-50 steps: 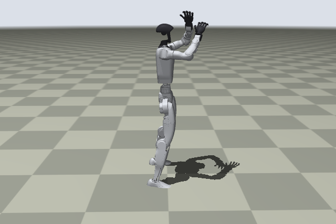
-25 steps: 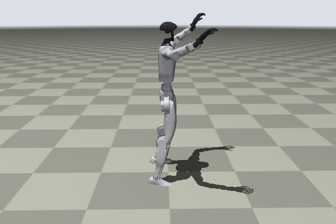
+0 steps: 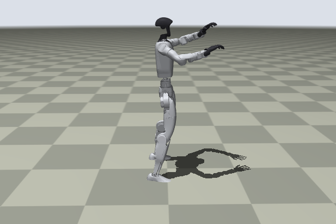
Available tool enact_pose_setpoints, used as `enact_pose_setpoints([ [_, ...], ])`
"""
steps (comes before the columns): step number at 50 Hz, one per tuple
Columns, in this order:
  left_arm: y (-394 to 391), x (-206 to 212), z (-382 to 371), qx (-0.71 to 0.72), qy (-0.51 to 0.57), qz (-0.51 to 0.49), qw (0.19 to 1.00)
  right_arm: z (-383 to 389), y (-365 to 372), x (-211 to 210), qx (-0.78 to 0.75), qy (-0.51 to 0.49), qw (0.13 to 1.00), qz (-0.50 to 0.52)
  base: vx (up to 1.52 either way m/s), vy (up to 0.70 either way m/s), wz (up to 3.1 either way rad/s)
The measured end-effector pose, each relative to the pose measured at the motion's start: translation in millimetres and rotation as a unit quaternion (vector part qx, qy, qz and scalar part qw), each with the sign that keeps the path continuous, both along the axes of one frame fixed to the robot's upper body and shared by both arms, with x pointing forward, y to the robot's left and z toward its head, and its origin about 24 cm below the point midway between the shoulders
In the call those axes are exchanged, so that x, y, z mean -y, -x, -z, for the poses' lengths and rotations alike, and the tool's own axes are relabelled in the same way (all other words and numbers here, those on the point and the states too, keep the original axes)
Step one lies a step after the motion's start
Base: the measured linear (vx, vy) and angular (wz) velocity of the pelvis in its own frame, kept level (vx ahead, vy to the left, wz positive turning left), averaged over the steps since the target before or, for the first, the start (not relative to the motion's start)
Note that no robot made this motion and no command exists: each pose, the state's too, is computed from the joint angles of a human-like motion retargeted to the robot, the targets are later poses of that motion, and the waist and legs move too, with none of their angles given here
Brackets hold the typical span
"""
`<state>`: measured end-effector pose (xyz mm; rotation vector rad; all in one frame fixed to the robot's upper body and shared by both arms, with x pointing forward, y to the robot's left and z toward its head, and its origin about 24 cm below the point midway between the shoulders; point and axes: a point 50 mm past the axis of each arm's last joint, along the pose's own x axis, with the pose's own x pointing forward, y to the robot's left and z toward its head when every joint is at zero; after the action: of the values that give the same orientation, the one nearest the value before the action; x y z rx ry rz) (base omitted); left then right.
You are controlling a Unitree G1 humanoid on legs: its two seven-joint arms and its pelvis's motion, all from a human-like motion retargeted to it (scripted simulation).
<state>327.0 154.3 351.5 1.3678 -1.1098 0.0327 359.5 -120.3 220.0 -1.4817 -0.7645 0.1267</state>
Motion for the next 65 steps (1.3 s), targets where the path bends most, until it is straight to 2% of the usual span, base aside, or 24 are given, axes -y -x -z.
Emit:
enact_pose_setpoints([
  [5, 66, 71, -67, 0.080, 0.095, 0.245, 0.962, -89, 35, -83, 0.120, -0.108, 0.974, -0.157, 0.00, 0.00, -0.09],
  [10, 127, 101, -112, 0.092, 0.171, 0.435, 0.879, -169, 90, -115, 0.220, -0.206, 0.912, -0.276, 0.00, 0.00, -0.04],
  [13, 147, 105, -128, 0.107, 0.195, 0.488, 0.844, -197, 112, -118, 0.267, -0.237, 0.881, -0.310, 0.00, 0.00, 0.00],
  [17, 145, 101, -133, 0.105, 0.224, 0.501, 0.829, -207, 117, -115, 0.294, -0.251, 0.869, -0.309, 0.00, 0.00, 0.00],
  [20, 118, 93, -119, 0.050, 0.254, 0.479, 0.839, -191, 99, -111, 0.247, -0.252, 0.888, -0.295, 0.00, 0.00, 0.00],
  [23, 71, 75, -86, -0.041, 0.285, 0.414, 0.863, -148, 64, -102, 0.147, -0.239, 0.925, -0.255, 0.00, 0.00, 0.00],
  [27, 11, 27, -32, -0.125, 0.280, 0.239, 0.922, -74, 13, -64, 0.025, -0.151, 0.979, -0.135, 0.00, 0.00, 0.00],
  [30, -14, -30, -1, -0.142, 0.249, 0.073, 0.955, -24, -10, -3, -0.030, -0.054, 0.998, -0.010, 0.00, 0.00, 0.00],
  [33, -8, -91, -1, -0.096, 0.227, -0.064, 0.967, -13, -9, 73, -0.028, -0.015, 0.994, 0.103, 0.00, 0.00, 0.00],
  [37, 31, -151, -39, 0.036, 0.215, -0.178, 0.960, -54, 21, 160, 0.064, -0.019, 0.974, 0.216, 0.00, 0.00, 0.00],
  [40, 71, -175, -78, 0.149, 0.213, -0.222, 0.940, -104, 52, 201, 0.158, -0.008, 0.947, 0.281, 0.00, -0.04, -0.09],
  [43, 104, -184, -108, 0.238, 0.203, -0.249, 0.917, -146, 82, 225, 0.224, 0.009, 0.918, 0.326, 0.00, 0.00, 0.00],
  [47, 125, -189, -129, 0.302, 0.191, -0.282, 0.891, -181, 107, 239, 0.286, 0.021, 0.886, 0.366, 0.00, 0.00, 0.00],
  [51, 113, -190, -131, 0.290, 0.181, -0.312, 0.886, -185, 106, 242, 0.296, 0.014, 0.877, 0.379, 0.00, 0.00, 0.00],
  [58, 30, -174, -74, 0.117, 0.192, -0.310, 0.924, -108, 47, 237, 0.152, -0.025, 0.909, 0.388, 0.00, 0.00, 0.00],
  [61, -10, -145, -25, -0.001, 0.173, -0.268, 0.948, -54, 15, 207, 0.049, -0.018, 0.937, 0.346, 0.00, 0.00, 0.00],
  [65, -35, -79, 14, -0.098, 0.108, -0.157, 0.977, -8, -14, 126, -0.036, 0.015, 0.975, 0.219, 0.00, 0.00, 0.00],
])
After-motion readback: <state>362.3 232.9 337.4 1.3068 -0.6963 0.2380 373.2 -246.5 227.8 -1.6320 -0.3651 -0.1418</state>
